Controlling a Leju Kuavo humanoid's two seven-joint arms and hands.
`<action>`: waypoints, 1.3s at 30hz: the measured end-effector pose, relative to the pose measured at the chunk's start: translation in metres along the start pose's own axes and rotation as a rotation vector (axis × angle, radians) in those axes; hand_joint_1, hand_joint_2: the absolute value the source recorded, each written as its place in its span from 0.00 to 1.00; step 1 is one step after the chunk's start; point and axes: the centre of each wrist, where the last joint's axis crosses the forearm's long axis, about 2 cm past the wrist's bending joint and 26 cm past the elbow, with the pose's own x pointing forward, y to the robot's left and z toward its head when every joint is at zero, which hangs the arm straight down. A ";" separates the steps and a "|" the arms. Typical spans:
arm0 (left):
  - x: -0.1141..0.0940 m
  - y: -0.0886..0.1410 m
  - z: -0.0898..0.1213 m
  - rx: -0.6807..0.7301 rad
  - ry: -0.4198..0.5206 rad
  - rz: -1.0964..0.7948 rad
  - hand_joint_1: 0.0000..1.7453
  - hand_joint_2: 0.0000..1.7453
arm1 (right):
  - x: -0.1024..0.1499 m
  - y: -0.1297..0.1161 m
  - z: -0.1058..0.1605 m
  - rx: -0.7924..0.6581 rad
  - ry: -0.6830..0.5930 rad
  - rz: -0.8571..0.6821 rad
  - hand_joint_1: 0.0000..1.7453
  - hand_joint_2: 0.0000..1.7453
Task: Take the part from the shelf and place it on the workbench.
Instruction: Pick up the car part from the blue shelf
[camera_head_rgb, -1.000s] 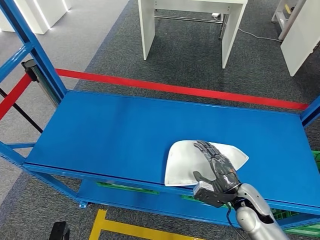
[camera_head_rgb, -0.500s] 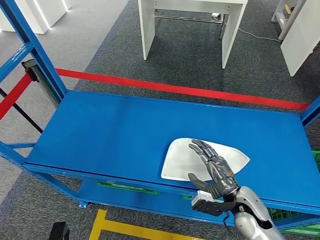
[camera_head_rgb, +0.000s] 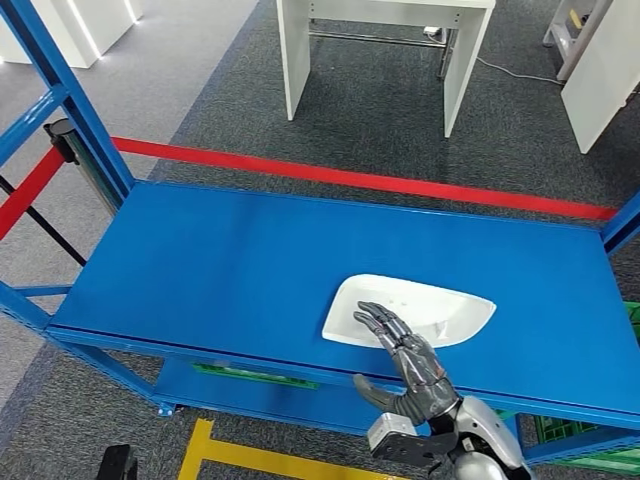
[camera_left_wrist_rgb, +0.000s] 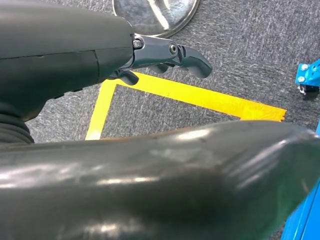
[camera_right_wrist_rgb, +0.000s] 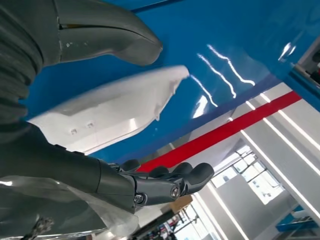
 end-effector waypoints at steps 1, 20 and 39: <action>0.000 0.000 0.000 0.000 0.000 0.001 0.00 0.00 | 0.000 0.001 0.001 0.004 0.006 -0.002 0.00 1.00; -0.003 0.001 0.001 0.003 0.003 0.003 0.00 0.00 | -0.001 0.003 0.009 -0.018 0.094 0.141 0.00 1.00; -0.002 0.001 0.001 -0.006 0.001 -0.009 0.00 0.00 | -0.026 -0.012 0.007 -0.020 0.199 0.191 0.00 1.00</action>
